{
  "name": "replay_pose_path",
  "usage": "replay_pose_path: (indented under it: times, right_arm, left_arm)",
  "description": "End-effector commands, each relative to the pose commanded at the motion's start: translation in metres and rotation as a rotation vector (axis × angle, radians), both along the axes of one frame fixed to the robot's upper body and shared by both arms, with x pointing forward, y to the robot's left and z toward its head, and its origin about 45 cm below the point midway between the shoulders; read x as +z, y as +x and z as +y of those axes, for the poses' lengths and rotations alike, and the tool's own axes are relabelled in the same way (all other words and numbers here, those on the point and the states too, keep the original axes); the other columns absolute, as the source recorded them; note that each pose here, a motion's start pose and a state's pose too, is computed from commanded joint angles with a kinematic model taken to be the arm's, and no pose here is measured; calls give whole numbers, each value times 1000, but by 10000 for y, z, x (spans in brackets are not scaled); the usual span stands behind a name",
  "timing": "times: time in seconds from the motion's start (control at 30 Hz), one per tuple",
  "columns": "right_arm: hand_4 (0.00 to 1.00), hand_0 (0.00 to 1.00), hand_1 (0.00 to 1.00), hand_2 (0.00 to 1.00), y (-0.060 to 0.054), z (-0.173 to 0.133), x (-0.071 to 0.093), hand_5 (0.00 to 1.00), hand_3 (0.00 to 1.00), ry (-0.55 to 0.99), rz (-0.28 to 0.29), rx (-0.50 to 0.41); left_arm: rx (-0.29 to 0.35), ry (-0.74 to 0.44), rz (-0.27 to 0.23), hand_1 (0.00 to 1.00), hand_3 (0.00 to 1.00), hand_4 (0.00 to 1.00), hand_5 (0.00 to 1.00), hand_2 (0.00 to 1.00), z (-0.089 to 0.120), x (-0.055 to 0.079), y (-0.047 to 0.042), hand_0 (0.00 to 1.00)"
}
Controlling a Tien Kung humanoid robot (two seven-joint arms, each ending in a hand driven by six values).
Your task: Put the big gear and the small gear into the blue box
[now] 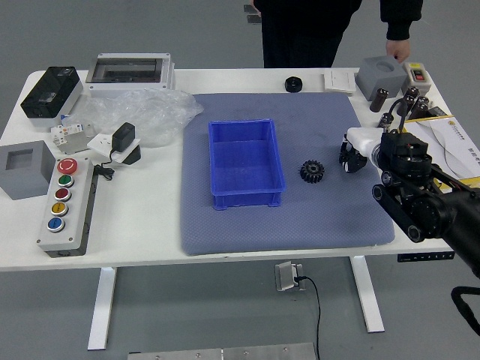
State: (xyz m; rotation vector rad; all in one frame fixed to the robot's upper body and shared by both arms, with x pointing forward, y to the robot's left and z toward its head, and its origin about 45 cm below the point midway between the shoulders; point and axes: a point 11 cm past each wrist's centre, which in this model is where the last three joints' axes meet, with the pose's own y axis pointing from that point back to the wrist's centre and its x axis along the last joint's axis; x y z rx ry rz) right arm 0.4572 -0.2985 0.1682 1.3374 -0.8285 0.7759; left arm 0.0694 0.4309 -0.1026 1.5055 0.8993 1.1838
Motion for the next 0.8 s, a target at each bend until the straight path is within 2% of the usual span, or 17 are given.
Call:
replay_pose_path:
  times: [0.33,0.5,0.8]
  right_arm:
    - [518,540,452,465,8,-44,47,123,535,6,-22,-9]
    - [510,538,451,463,15,-92,236,126,530,1,-70,-5]
    - [490,556,451,462,-17,-69,725,122,531,-10,-196,38]
  left_arm:
    - [-1,2,-1,826,798,529,123,824,9,4,7,819]
    - [-2,5,-1,825,798,529,122,824,23,9,7,819]
    - [0,10,-3,825,796,529,122,824,48,20,16,818]
